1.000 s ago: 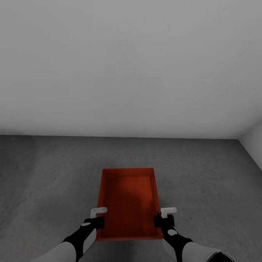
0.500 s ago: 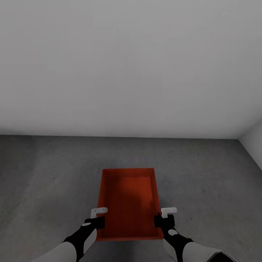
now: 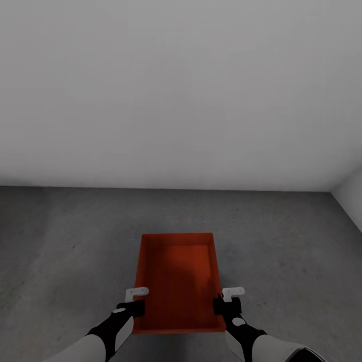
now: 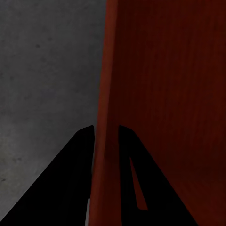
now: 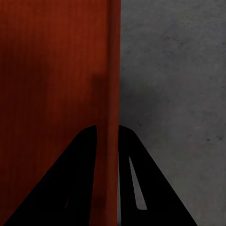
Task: Move the two storage containers from the living room to the garage. In the garage, place one container on the floor and stack the other container on top of it (either order is fine).
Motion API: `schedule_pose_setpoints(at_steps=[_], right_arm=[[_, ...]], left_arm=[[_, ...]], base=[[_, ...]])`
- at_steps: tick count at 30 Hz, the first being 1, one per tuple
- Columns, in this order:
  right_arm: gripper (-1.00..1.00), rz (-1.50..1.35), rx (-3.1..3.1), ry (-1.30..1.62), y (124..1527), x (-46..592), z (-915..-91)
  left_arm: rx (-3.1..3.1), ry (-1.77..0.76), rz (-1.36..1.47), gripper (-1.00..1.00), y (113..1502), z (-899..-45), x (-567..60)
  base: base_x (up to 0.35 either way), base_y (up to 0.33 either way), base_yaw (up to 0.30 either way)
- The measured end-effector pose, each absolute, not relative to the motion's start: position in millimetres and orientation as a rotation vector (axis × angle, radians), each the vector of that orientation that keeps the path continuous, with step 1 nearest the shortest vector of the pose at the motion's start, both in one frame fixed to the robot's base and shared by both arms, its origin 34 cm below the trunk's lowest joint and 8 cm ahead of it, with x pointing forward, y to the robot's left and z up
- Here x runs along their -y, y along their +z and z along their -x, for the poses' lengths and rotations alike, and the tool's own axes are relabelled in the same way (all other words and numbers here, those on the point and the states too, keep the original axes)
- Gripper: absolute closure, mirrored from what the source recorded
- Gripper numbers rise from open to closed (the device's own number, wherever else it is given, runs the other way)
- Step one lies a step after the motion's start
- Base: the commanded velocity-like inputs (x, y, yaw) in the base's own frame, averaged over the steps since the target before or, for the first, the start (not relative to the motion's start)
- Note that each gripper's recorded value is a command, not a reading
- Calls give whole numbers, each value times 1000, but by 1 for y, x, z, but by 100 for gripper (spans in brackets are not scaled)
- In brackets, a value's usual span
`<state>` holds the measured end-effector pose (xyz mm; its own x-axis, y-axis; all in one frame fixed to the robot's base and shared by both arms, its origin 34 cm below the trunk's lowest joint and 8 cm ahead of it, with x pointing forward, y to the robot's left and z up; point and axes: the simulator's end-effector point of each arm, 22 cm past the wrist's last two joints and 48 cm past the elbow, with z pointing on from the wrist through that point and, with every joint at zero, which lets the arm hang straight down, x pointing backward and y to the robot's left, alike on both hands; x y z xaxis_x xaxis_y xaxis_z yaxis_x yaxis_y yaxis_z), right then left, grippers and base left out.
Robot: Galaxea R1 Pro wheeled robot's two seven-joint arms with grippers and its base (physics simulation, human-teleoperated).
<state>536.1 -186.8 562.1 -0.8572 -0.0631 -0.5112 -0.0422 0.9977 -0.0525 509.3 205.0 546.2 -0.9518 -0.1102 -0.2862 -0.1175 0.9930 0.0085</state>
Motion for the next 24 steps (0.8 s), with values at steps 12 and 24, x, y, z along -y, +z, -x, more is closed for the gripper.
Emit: schedule_pose_setpoints(at_steps=[12,24], right_arm=[[100,76,-2601,-53,549,187,-540],[100,78,-2600,-54,534,188,-543]], left_arm=[[-2847,36,167,100,533,-512,-205],[-2846,36,168,100,519,-515,-204]], base=[[0,0,0],[0,0,0]])
